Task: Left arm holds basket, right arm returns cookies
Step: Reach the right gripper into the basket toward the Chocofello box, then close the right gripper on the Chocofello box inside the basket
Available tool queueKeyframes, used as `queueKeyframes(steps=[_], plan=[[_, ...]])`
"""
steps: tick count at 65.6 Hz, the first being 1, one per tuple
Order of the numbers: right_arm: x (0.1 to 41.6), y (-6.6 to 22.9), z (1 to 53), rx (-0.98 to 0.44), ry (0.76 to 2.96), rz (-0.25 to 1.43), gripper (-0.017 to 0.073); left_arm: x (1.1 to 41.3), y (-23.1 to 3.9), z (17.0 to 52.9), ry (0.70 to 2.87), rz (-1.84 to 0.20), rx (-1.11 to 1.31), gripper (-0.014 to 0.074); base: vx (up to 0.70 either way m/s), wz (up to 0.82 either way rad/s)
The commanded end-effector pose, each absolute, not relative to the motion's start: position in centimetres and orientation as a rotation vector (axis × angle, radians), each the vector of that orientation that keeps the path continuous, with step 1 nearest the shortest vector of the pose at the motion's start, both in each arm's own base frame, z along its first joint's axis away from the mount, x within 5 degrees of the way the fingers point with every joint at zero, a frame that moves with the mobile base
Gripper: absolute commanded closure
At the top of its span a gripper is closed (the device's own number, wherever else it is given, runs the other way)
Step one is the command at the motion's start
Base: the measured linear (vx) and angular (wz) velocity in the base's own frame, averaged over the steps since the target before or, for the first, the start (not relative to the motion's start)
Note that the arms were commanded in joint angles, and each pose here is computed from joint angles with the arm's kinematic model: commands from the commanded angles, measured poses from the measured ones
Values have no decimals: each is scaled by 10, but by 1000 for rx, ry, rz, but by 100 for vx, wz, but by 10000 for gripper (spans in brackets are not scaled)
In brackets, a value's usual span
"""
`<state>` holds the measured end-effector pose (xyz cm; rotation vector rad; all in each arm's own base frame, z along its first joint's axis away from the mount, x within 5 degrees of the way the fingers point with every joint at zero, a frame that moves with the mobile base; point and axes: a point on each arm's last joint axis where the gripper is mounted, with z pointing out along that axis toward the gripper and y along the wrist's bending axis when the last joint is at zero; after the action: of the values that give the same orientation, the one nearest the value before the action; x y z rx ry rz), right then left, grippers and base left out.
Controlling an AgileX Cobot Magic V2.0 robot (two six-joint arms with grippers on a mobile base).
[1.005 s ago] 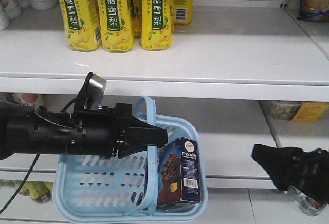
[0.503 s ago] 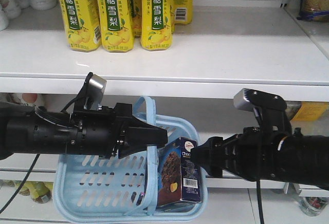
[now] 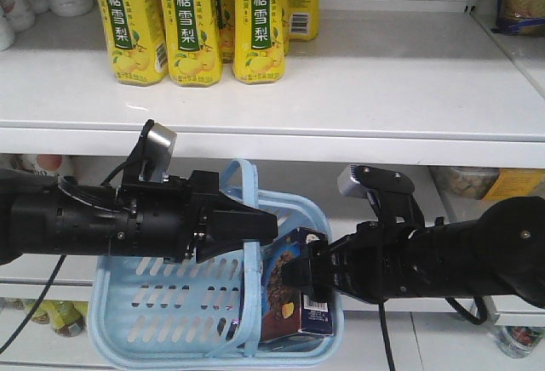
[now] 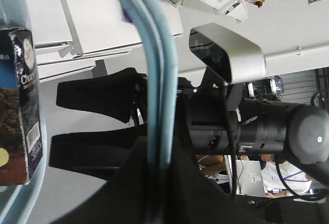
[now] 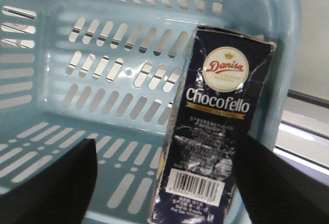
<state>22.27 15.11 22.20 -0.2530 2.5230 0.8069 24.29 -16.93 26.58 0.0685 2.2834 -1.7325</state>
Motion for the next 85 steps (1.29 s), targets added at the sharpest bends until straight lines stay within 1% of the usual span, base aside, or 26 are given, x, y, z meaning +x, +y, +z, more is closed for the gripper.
queueKeyframes(steps=[1,35,51,66,85], plan=[[231,153,235,-232,2444,805,44,240,-172,297,2118,-1881,71,596,0,0],[239,157,217,-222,2489,796,46,240,-172,297,2118,-1881,71,596,0,0],[241,161,215,-211,2475,843,46,240,-172,297,2118,-1881,71,596,0,0],[245,169,198,-225,2508,916,46,240,-172,297,2118,-1881,71,596,0,0],[254,175,178,-215,2509,944,46,240,-172,297,2118,-1881,71,596,0,0]])
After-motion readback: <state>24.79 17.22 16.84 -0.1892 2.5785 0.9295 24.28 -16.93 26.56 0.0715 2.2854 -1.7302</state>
